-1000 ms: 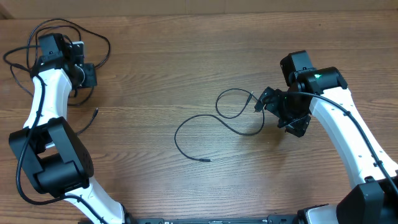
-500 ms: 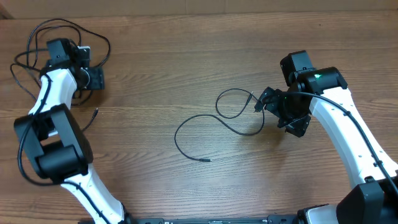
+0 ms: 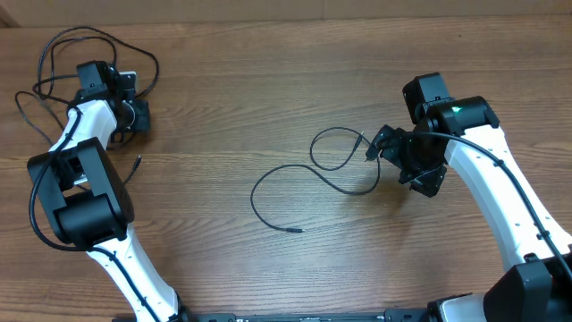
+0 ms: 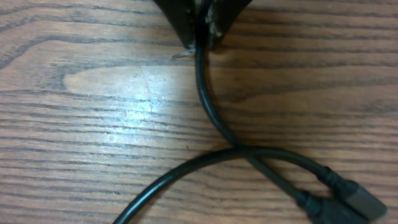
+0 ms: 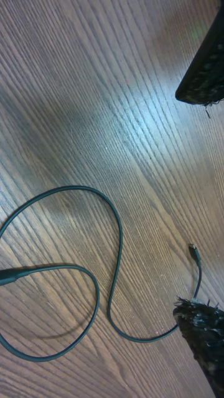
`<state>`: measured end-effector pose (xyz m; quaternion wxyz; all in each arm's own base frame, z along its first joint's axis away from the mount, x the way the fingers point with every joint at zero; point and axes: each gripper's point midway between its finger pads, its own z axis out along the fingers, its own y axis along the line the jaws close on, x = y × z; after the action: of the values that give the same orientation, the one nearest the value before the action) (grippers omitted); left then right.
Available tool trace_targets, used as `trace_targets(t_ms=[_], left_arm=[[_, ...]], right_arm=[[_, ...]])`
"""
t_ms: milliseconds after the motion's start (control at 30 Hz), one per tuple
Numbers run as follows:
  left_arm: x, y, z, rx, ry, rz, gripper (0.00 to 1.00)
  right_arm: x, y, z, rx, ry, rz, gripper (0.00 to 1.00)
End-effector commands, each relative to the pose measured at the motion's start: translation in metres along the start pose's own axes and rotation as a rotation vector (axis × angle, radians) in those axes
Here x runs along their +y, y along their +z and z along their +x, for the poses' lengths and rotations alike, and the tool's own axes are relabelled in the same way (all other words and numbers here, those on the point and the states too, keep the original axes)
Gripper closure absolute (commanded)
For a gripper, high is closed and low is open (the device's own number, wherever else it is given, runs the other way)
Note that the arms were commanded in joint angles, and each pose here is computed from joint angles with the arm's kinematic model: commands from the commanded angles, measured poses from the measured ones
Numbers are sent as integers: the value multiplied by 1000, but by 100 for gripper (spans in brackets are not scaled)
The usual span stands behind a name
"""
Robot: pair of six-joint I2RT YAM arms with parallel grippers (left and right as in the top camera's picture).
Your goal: Untangle cables
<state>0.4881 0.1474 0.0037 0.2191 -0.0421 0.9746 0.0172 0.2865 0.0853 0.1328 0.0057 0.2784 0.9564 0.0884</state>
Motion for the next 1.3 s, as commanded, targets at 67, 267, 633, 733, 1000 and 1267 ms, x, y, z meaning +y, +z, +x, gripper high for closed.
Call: trace_targets(t_ms=[67,267,633,733,1000,1267], left_arm=[[3,22,38,135,-10,-8,96],[17,-3,26,160,-107,-47,96],[27,-57,4,196,-193,-84,96],[29,-62,3,203,-215,-93,96],[9,-95,-26,143,-216,38,96],[44,-102,12,266,-483,-191,96]], right_arm=[[0,-1,1,0,-1,-5,0],[0,-1,1,1,0,-5,0],[0,-1,1,1,0,-5,0],[0,-1,1,1,0,-5,0],[0,-1,1,0,0,-5,0],[0,-1,1,1,0,-5,0]])
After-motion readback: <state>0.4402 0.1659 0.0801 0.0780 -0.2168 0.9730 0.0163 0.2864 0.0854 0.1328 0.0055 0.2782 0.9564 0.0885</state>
